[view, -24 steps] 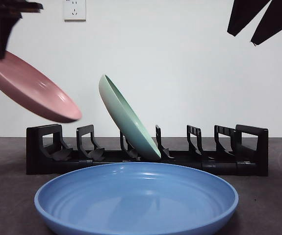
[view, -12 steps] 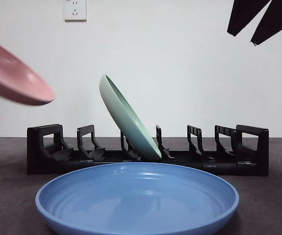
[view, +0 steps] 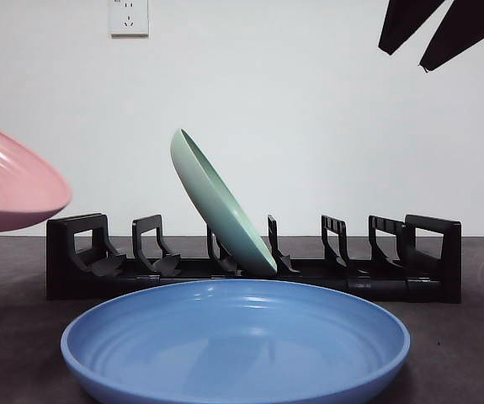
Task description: Place the plate
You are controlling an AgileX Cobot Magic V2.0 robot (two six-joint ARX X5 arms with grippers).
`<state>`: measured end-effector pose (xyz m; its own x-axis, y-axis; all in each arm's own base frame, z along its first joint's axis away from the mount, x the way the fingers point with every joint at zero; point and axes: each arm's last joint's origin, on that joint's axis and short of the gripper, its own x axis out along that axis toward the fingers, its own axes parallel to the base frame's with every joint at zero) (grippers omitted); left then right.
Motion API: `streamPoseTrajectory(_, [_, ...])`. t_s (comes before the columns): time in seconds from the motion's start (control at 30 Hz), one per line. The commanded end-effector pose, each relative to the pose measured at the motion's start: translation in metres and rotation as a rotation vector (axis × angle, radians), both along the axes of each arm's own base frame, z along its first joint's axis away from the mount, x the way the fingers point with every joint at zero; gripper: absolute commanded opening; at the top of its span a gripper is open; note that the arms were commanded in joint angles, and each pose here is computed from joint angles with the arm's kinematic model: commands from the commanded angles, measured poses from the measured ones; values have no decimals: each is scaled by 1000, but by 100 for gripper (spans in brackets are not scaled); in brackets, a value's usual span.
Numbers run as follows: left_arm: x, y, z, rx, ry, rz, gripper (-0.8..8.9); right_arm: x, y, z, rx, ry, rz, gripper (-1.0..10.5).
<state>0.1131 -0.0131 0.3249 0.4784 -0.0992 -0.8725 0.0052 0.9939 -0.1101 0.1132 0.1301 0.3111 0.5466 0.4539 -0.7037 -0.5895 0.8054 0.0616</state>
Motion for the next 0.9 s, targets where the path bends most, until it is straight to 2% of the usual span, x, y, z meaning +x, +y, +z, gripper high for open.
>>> streamPoseTrajectory(0.03, [-8, -2, -10, -123, 9, 23, 15, 0, 3, 5, 16, -11, 6, 256])
streamPoseTrajectory(0.17, [-14, -6, -29, -284, 42, 19, 15, 0, 3, 5, 17, -12, 6, 256])
streamPoseTrajectory(0.3, [-11, -11, -51, -362, 82, 28, 15, 0, 3, 5, 17, -12, 6, 256])
streamPoseTrajectory(0.6, [-4, -25, -89, -416, 138, 31, 15, 0, 3, 5, 18, -12, 5, 256])
streamPoseTrajectory(0.9, [15, -47, -98, -431, 145, -20, 15, 1, 3, 6, 24, -17, 5, 256])
